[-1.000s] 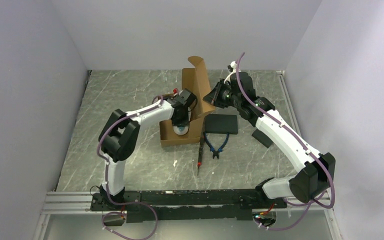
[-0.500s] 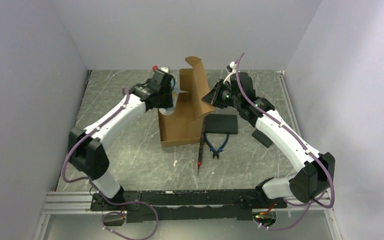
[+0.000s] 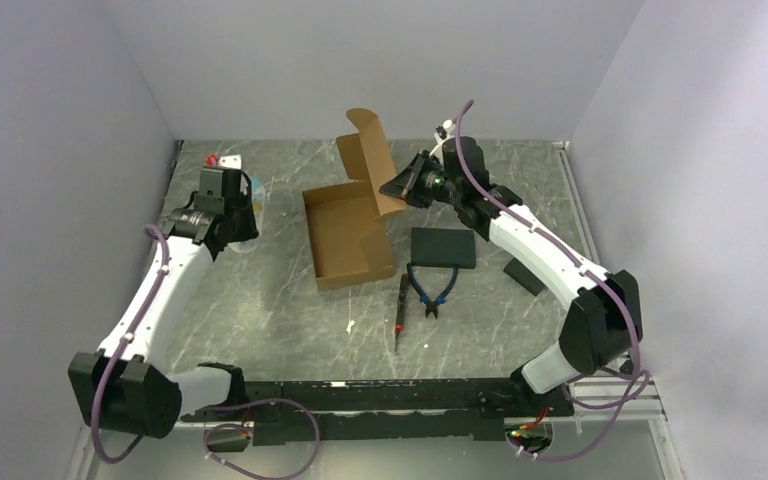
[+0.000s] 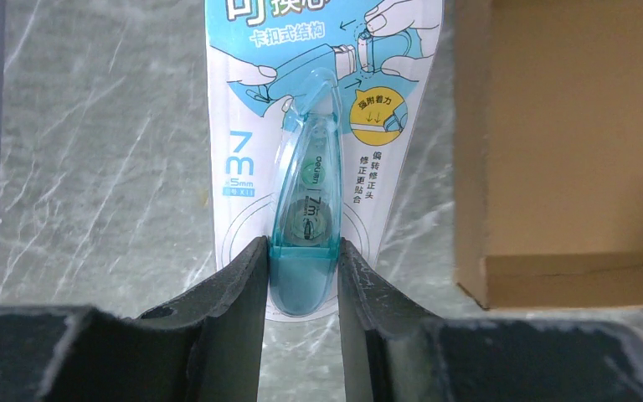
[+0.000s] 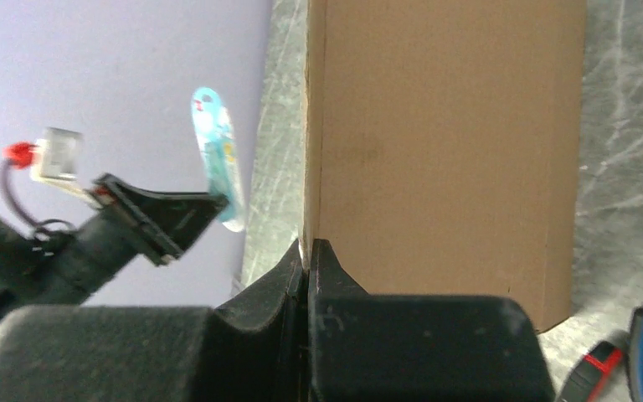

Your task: Unpack the express box

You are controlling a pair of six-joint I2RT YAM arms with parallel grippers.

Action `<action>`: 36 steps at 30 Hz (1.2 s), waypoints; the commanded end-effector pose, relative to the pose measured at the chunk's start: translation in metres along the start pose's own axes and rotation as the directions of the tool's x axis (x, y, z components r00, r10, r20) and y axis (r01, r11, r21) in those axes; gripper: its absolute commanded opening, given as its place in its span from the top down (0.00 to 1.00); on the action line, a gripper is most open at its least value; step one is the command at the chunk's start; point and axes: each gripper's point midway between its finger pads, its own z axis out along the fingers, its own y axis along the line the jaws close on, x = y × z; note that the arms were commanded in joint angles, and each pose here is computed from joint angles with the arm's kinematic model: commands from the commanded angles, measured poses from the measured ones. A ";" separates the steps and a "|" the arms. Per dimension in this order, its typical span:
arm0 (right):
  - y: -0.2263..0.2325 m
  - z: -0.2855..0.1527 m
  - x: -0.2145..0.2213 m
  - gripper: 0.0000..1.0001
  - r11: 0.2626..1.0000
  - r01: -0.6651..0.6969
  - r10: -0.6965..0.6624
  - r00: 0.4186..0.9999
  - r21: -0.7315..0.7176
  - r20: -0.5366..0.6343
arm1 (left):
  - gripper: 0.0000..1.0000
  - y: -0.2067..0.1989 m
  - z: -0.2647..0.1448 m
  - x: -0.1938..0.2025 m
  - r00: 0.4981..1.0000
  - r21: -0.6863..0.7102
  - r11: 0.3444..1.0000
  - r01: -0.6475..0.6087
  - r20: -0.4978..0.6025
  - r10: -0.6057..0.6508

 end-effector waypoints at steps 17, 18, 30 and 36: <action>0.039 0.025 -0.043 1.00 0.990 -0.069 0.081 0.991 -0.120 0.103 | 1.00 0.059 0.128 0.023 0.965 -0.043 0.998 -0.048 -0.261 0.035; 0.037 0.025 -0.041 1.00 0.991 -0.067 0.079 0.992 -0.116 0.102 | 1.00 0.061 0.138 0.031 0.955 -0.039 0.998 -0.040 -0.296 0.027; 0.021 0.012 -0.035 0.74 0.998 0.027 -0.020 0.993 -0.064 0.117 | 0.81 0.064 0.157 0.063 0.899 -0.005 0.995 0.095 -0.430 -0.088; 0.022 0.004 -0.039 0.59 0.994 0.101 -0.096 0.988 -0.037 0.119 | 0.58 0.064 0.149 0.054 0.915 -0.009 0.995 0.096 -0.394 -0.092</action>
